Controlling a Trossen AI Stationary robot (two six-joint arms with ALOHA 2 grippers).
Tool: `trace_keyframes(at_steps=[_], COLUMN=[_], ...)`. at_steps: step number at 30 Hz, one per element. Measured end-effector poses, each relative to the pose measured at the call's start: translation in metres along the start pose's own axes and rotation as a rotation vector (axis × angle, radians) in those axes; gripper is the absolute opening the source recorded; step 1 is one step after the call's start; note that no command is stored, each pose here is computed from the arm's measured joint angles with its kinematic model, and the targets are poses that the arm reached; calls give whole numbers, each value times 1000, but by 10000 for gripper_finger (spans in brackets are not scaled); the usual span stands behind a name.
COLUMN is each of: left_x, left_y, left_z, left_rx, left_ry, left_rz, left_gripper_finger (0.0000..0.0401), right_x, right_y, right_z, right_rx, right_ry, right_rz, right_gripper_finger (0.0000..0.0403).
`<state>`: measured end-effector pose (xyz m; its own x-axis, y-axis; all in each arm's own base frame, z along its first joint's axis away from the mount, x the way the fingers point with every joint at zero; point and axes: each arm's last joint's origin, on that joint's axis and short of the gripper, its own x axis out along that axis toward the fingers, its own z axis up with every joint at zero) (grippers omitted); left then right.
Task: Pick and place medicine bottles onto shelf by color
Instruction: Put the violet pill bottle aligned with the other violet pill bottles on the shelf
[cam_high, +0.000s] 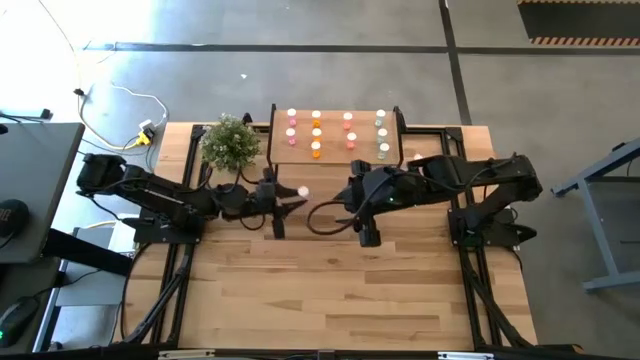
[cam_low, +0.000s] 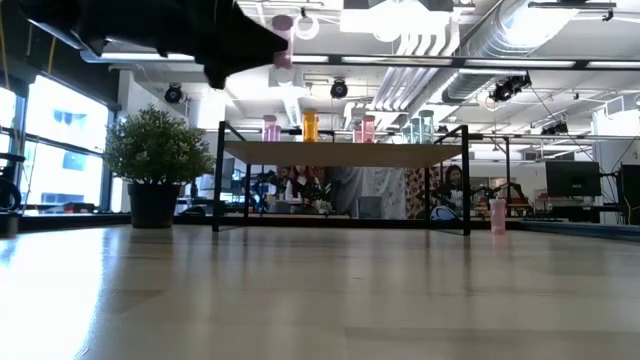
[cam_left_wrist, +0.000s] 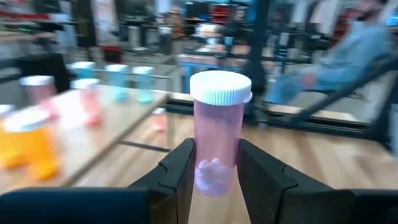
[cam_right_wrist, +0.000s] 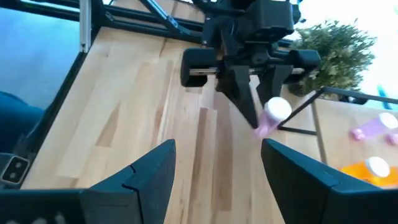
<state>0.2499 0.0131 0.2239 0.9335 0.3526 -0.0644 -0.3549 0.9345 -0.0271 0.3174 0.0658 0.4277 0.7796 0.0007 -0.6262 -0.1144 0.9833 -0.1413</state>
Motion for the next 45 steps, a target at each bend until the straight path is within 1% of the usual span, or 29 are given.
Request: trace_keyframes(at_steps=[4,10,15,19,25,28,30,34,37,41,45], left_x=[-11,-23,-23,-20,-15,-14,-14,-13,-11,-6,-2], left_y=[8,18,28,40,61,70,75,79,81,82,82], left_z=[-1,-13,-18,-18,-18,-18,-18,-18,-21,-28,-30], left_rx=[3,5,1,-11,-53,-77,-80,-73,-61,-43,-35], left_ry=[-22,-7,2,5,8,12,10,16,32,48,25], left_rz=[128,299,358,357,347,346,344,339,342,363,388], left_gripper_finger=[101,101,101,101,101,101,101,101,101,101,101], right_x=[-5,-10,-18,-27,-29,-21,-14,-4,6,12,16], right_y=[3,1,-4,-7,-9,-10,-11,-15,-16,-17,-15], right_z=[1,1,0,-3,-15,-22,-31,-47,-61,-77,-90], right_rx=[-4,5,11,6,22,23,19,31,42,75,107], right_ry=[-12,-17,-24,-6,95,129,160,178,172,113,64], right_rz=[-59,-207,-338,-398,-407,-418,-426,-444,-452,-458,-456], right_gripper_finger=[229,229,229,229,229,229,229,229,229,229,229])
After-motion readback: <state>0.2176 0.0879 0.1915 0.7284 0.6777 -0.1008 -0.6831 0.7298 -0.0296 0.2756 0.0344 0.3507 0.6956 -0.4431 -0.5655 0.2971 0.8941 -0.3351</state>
